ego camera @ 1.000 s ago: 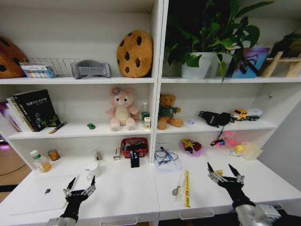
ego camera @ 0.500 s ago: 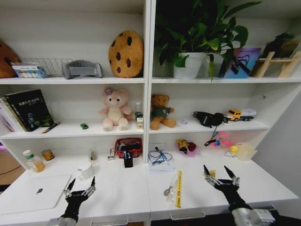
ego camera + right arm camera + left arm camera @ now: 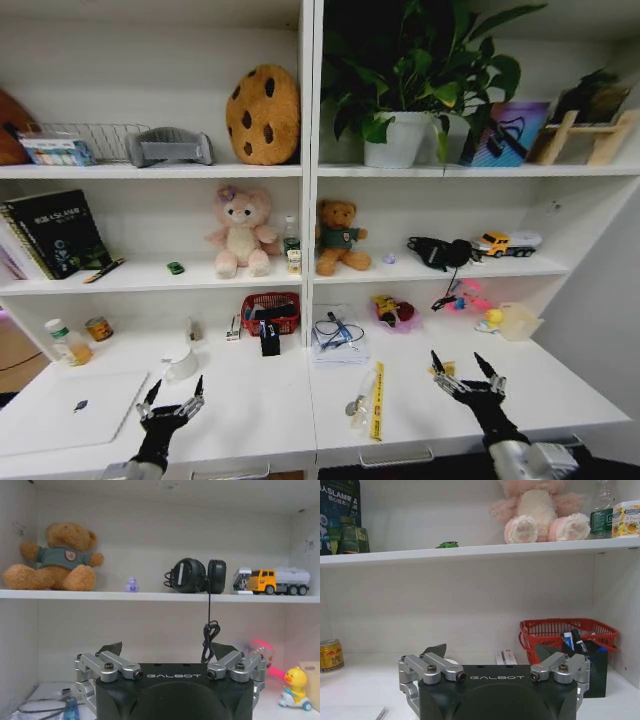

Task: Organize the objects on the table.

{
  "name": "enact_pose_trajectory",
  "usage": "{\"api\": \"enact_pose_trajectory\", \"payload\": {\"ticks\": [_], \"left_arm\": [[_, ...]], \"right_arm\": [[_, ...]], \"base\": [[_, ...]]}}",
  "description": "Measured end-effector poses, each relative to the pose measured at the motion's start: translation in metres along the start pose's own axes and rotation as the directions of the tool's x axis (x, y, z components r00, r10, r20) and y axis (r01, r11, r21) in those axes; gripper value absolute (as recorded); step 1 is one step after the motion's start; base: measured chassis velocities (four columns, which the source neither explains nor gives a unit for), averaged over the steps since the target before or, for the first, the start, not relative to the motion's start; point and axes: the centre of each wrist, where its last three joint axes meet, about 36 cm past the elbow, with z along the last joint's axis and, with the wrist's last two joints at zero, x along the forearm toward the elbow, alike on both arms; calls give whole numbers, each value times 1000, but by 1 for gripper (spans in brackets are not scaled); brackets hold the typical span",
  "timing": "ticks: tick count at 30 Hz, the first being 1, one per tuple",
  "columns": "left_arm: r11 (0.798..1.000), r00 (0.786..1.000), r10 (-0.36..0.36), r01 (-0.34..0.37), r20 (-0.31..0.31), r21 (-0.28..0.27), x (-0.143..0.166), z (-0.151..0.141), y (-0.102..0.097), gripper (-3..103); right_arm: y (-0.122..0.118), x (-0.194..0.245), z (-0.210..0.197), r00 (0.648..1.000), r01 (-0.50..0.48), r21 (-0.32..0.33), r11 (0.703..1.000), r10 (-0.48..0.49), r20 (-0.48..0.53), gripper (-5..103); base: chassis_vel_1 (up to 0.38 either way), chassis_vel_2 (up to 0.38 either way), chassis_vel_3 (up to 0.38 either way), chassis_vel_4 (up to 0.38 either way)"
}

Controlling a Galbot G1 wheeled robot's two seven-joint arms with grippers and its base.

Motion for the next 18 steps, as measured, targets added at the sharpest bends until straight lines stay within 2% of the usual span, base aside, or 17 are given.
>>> {"api": "enact_pose_trajectory", "payload": {"ticks": [5,6,9,10,12,18], "left_arm": [[1000,1000,2,-2,-5,-1,0,2,0,99],[1000,1000,2,-2,-5,-1,0,2,0,99],[1000,1000,1,-1,-8,-2,0,3,0,99],[1000,1000,1,-1,-8,-2,0,3,0,99],[1000,1000,-1,1,-13,-4,1,5,0,99],[1000,1000,-1,1,-20,-7,1,8,1,99]], "right_arm": [[-32,-26,21,996,9,49,999,-5,-87,100],[-32,-26,21,996,9,49,999,-5,-87,100],[-64,-51,43,984,-3,64,998,14,-178,100],[-64,-51,43,984,-3,64,998,14,-178,100],[-81,-69,55,973,-24,62,998,38,-229,100],[-93,-99,68,961,-57,41,998,66,-270,100]], "base": [[0,0,0,0],[0,0,0,0],[0,0,0,0],[0,0,0,0],[0,0,0,0],[0,0,0,0]]}}
